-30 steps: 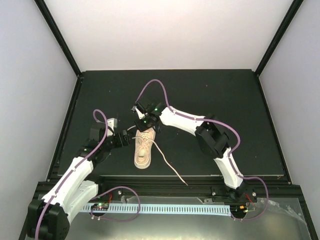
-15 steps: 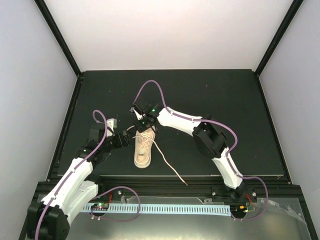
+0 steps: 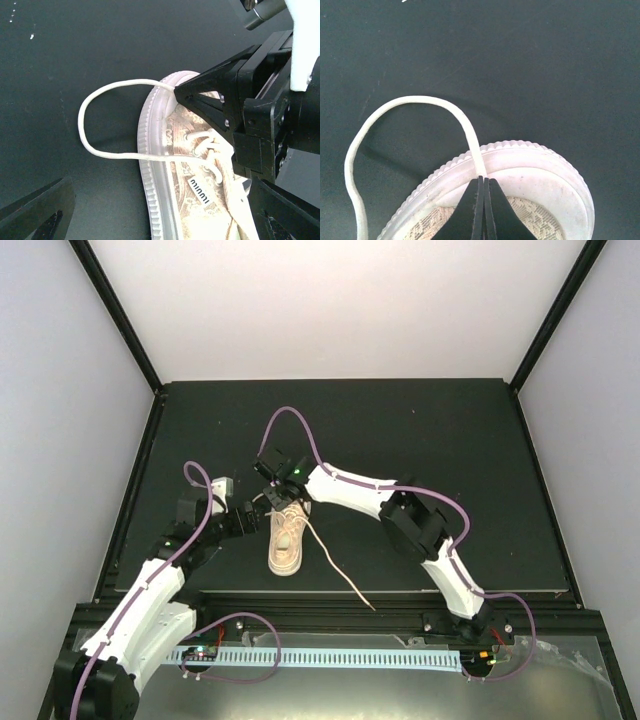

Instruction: Tie the shoes

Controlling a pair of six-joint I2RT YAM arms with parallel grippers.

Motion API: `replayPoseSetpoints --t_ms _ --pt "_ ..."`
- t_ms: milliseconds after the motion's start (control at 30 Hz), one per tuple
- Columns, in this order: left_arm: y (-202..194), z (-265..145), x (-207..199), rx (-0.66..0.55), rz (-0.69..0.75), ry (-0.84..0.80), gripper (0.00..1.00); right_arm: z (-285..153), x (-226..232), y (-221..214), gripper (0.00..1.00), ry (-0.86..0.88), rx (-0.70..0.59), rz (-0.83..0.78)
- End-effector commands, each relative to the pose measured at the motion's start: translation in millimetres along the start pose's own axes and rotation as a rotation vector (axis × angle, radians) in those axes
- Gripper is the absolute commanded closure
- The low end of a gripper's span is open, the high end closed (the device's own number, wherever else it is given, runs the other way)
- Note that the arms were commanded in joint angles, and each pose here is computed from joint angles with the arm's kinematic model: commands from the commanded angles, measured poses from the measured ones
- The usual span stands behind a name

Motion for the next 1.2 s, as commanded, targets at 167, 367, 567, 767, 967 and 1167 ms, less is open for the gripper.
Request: replayPoseSetpoints --t_ms 167,367,567,767,967,1167 --pt "18 -13 -46 0.006 0.190 -0.202 0.03 -74 -29 24 0.98 0.013 -0.164 0.070" --pt "33 -33 -96 0.075 0.333 -0.375 0.05 -132 -49 11 0.98 0.161 -0.265 0.124" --pt "53 -47 -128 0.038 0.541 -0.447 0.07 -163 -64 -12 0.98 0.283 -0.327 0.154" --pt "44 -13 -138 0.174 0.606 -0.505 0.14 -188 -70 -18 0.98 0.394 -0.417 0.180" --pt "31 33 -136 0.189 0.714 -0.496 0.13 -201 -77 -18 0.98 0.431 -0.475 0.217" --pt "31 61 -139 0.200 0.691 -0.495 0.20 -215 -86 -18 0.98 0.458 -0.534 0.258"
Point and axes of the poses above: each gripper's point midway between its finger pads, its own z axis out along the fingers, its own x axis along the line the jaws close on, y = z × x, the point moved 4 cm from there along -z, back along the fingers, and after that the axes turned 12 degrees about -z, right-handed, at the moved point
